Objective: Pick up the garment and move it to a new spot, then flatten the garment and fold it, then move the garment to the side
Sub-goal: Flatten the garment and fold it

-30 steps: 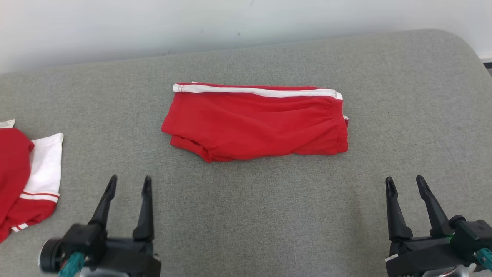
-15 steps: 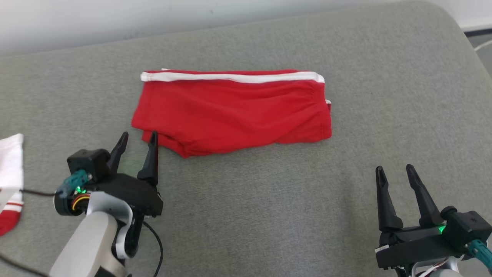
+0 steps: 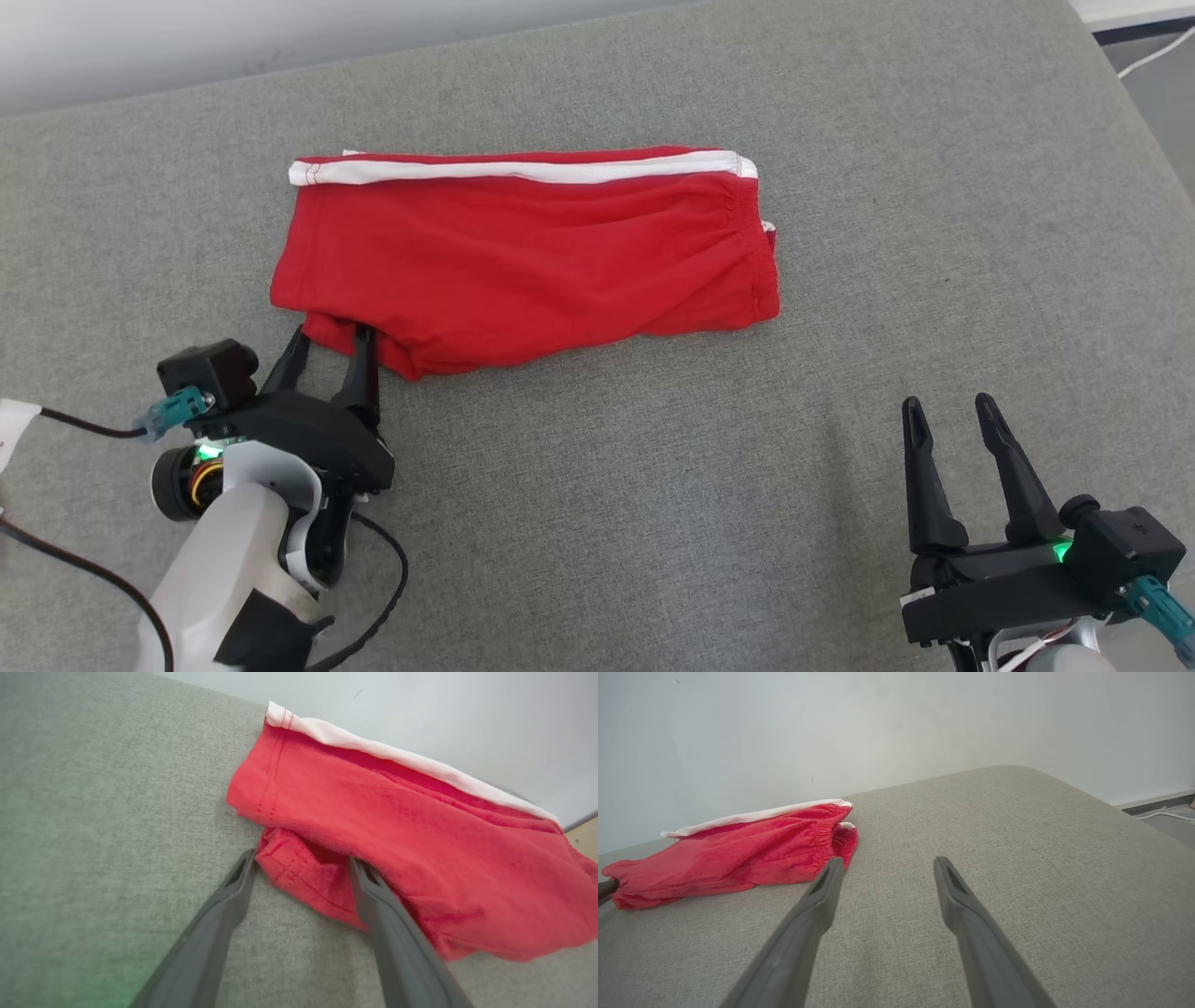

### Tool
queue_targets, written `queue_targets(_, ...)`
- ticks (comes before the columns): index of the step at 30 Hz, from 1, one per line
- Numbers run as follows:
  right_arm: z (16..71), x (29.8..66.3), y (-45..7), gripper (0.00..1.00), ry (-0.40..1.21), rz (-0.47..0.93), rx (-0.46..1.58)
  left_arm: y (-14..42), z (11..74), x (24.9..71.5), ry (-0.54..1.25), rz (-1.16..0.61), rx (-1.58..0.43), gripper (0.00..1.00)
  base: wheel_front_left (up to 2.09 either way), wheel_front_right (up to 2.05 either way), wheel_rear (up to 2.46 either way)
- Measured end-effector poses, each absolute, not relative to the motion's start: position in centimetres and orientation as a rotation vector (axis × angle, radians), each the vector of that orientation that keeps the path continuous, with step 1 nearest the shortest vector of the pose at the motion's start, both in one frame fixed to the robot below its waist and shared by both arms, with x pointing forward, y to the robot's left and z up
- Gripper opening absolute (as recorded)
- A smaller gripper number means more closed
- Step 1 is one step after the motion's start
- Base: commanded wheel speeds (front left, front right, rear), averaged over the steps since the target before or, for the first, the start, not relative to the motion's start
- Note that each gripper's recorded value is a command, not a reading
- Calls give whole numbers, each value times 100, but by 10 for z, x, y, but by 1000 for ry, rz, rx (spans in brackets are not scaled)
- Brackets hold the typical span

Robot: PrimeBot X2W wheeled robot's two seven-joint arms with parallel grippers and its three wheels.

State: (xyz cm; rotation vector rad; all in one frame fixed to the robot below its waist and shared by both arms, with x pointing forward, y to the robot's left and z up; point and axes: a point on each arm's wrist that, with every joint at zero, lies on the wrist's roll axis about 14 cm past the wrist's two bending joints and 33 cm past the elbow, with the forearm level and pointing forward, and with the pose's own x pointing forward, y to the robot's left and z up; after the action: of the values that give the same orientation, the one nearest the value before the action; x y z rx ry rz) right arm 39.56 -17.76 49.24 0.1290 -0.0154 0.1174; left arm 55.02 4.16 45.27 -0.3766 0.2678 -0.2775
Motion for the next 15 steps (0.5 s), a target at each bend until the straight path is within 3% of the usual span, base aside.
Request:
queue_targets(7, 492, 396, -179, 100, -18, 114, 133, 38, 453, 551, 267, -294, -378, 100, 0, 0, 0)
queue_targets(8, 492, 396, -179, 100, -19, 113, 136, 37, 452, 551, 270, -299, -376, 92, 0, 0, 0)
queue_targets(9, 493, 396, -178, 100, -19, 114, 138, 36, 452, 550, 274, -307, -378, 72, 0, 0, 0)
queue_targets(10, 492, 396, -178, 100, -19, 114, 140, 34, 451, 550, 277, -313, -381, 21, 0, 0, 0)
queue_targets(11, 492, 396, -178, 100, -19, 115, 141, 34, 451, 550, 278, -316, -381, 0, 0, 0, 0)
queue_targets(15, 493, 396, -178, 100, -21, 114, 144, 31, 452, 549, 272, -318, -385, 0, 0, 0, 0)
